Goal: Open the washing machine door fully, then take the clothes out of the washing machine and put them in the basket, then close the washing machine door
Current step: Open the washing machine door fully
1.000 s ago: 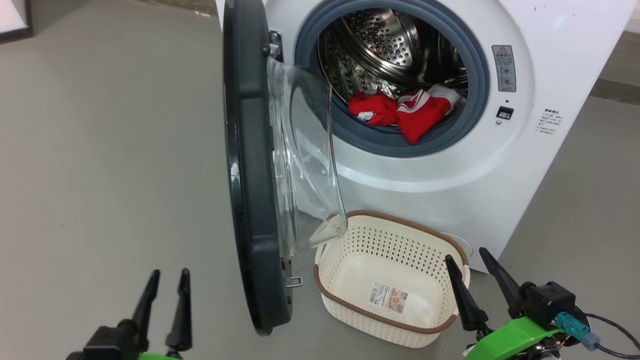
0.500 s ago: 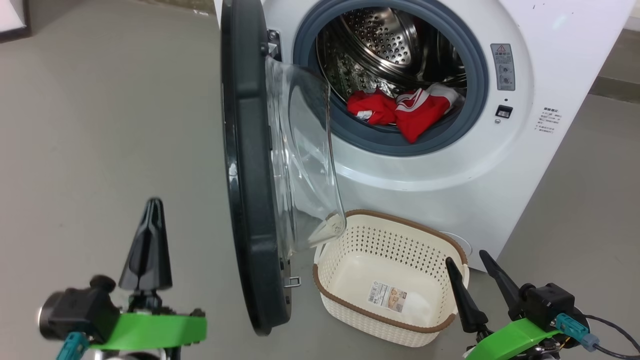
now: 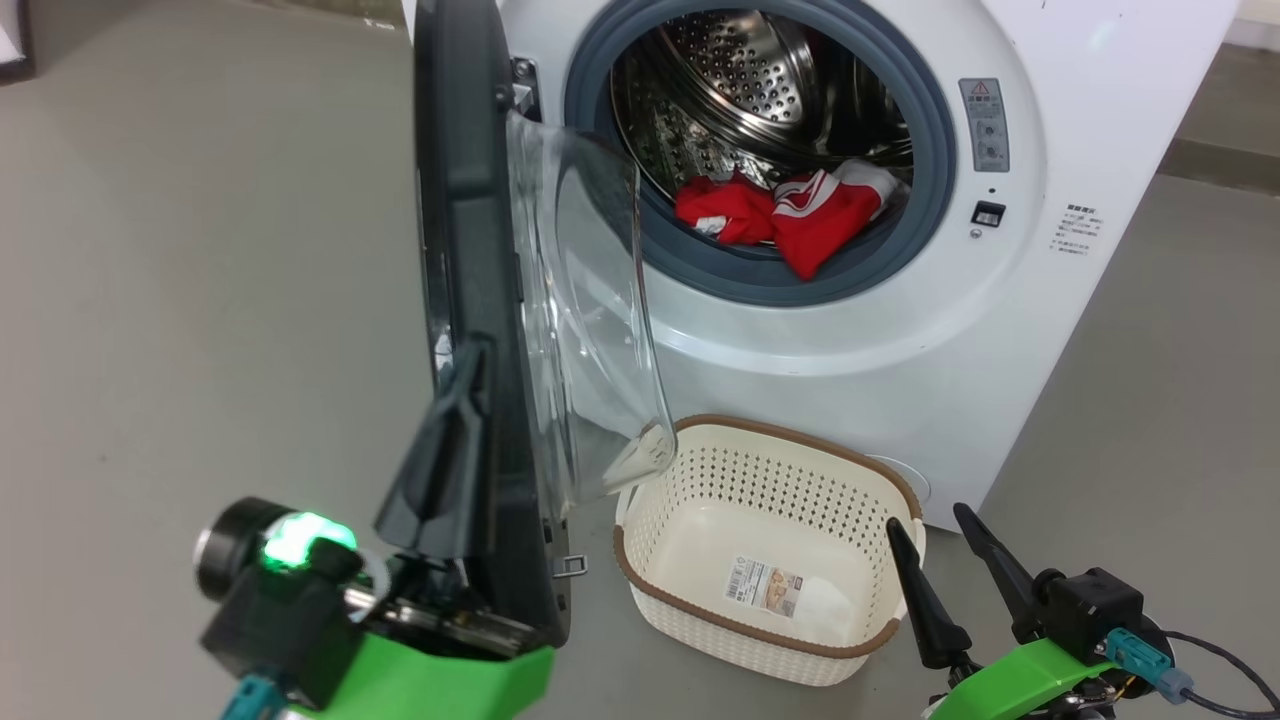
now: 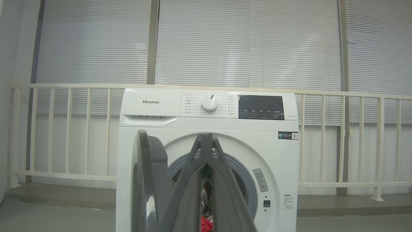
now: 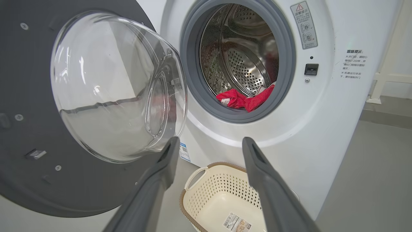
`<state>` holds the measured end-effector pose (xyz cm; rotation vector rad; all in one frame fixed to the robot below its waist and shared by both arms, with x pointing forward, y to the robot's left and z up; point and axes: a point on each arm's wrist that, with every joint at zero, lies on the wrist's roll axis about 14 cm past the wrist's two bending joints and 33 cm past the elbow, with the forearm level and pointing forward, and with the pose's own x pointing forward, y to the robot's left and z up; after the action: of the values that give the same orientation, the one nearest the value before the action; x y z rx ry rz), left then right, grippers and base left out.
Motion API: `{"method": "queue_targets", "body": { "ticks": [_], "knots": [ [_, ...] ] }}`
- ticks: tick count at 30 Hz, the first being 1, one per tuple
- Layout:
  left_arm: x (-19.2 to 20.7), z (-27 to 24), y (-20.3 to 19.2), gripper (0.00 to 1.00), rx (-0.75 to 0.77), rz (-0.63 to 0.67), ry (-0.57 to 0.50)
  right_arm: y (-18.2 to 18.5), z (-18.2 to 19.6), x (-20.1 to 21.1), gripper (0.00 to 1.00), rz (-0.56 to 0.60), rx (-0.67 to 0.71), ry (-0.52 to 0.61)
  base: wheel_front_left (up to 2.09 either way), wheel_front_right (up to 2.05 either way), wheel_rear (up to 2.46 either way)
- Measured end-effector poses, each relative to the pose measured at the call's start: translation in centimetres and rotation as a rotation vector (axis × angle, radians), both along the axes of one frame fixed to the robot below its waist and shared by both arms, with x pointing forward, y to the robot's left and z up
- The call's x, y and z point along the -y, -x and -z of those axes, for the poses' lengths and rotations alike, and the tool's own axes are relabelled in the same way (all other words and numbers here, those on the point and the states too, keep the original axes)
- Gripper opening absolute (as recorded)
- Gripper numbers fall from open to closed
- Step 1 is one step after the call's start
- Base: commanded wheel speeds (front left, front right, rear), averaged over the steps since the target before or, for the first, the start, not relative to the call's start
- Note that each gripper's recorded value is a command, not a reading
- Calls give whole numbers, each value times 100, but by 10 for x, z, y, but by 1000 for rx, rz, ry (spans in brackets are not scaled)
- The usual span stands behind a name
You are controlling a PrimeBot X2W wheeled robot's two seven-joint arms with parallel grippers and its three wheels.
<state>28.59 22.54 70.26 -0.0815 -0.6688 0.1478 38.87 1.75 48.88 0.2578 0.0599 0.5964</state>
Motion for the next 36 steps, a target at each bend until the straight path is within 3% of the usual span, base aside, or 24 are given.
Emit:
{"method": "queue_targets", "body": {
  "ticks": [8,14,21,36],
  "knots": [
    [43,31,-27,0,-147,152,42,-3,9,8,100,22,-24,-1,0,0,0],
    [54,72,-44,0,-305,171,67,-9,13,10,100,33,-36,-5,0,0,0],
    [46,121,-49,0,-474,138,108,-9,14,9,100,31,-40,-4,0,0,0],
    [6,149,-40,0,-555,15,148,-9,12,1,100,9,-33,-5,0,0,0]
  ]
}}
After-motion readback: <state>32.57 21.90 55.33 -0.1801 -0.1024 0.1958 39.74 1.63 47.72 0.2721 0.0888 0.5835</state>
